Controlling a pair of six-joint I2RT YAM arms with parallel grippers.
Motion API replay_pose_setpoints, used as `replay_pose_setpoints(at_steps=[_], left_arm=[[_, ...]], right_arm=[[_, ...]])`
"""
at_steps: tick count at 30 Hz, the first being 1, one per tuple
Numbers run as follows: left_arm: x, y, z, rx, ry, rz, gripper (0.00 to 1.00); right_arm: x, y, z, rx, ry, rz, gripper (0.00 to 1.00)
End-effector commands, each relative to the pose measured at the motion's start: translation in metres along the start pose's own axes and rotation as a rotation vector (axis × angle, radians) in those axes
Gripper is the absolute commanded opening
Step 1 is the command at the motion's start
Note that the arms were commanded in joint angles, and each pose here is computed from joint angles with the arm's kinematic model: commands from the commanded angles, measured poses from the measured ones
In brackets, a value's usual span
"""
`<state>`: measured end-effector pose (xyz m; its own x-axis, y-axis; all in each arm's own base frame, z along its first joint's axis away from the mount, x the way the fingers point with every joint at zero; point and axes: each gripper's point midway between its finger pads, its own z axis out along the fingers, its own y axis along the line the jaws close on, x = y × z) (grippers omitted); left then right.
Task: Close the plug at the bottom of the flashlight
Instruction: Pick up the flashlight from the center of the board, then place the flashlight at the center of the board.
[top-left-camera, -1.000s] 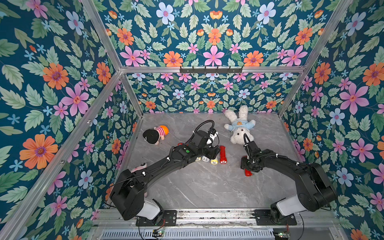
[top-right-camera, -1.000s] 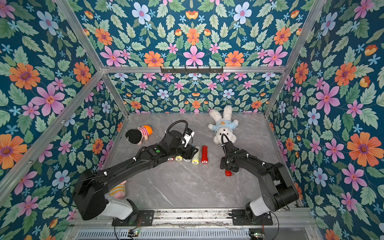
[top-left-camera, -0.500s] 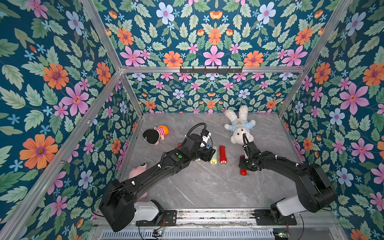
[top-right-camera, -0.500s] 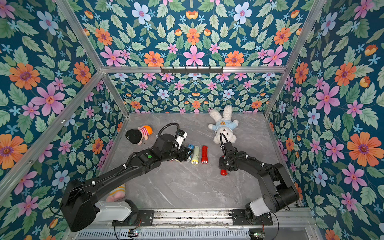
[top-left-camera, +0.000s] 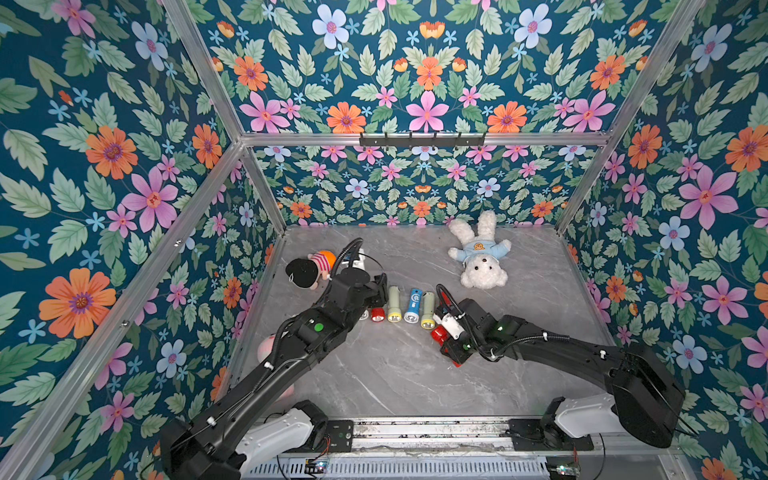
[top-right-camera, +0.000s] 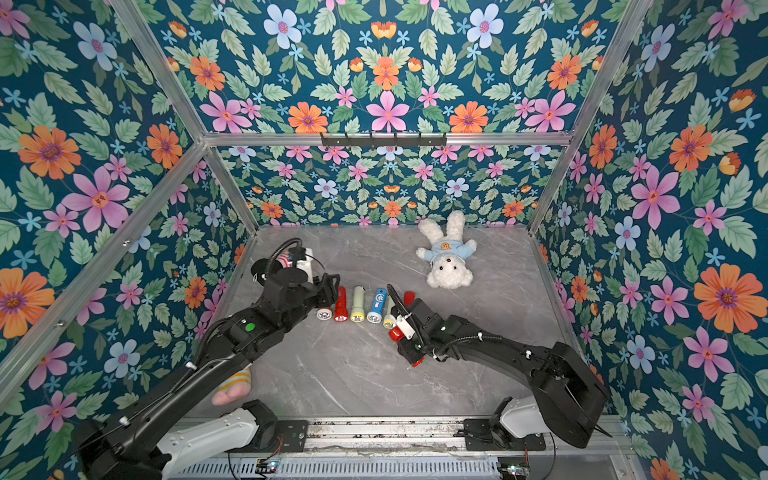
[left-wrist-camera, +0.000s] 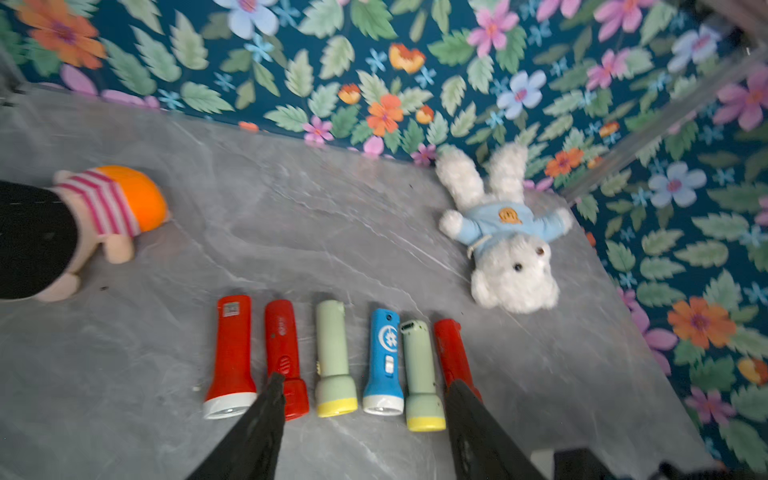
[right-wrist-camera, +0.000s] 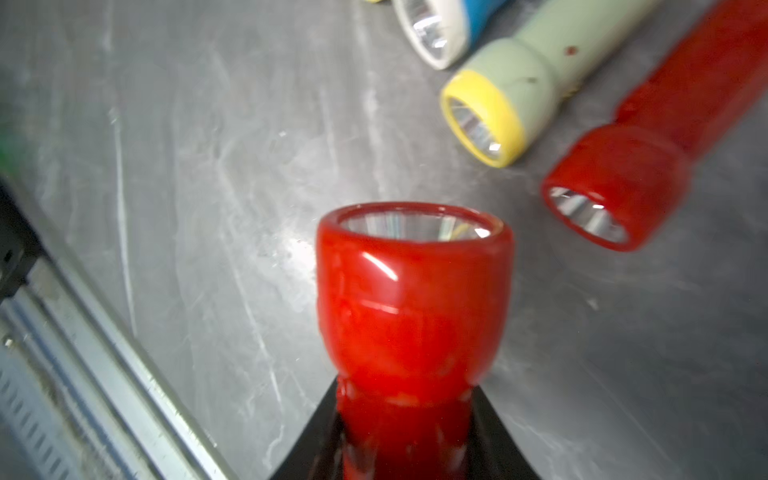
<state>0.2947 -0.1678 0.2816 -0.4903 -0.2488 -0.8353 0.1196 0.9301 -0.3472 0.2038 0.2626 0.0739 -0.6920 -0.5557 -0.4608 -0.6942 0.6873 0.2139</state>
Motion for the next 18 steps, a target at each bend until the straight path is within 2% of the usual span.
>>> replay_pose_setpoints(at_steps=[1, 9, 13, 16, 18], left_arm=[[-0.005, 0.027, -0.012, -0.124, -0.04, -0.085, 0.65], [0.006, 0.028, -0.009, -0.122, 0.0, -0.097, 0.65], [0.005, 0.027, -0.009, -0.122, 0.003, -0.092, 0.65], [0.005, 0.028, -0.01, -0.123, 0.002, -0.09, 0.65], [0.006, 0.028, -0.009, -0.123, 0.002, -0.089, 0.65]], right_arm=[[0.002, 0.025, 0.009, -0.121, 0.031, -0.138, 0.0], [0.038, 0.036, 0.068, 0.04, 0.358, -0.336, 0.0], [0.045, 0.041, 0.083, 0.027, 0.421, -0.327, 0.0], [0.047, 0.041, 0.087, 0.03, 0.429, -0.331, 0.17], [0.048, 0.041, 0.088, 0.033, 0.431, -0.333, 0.22]])
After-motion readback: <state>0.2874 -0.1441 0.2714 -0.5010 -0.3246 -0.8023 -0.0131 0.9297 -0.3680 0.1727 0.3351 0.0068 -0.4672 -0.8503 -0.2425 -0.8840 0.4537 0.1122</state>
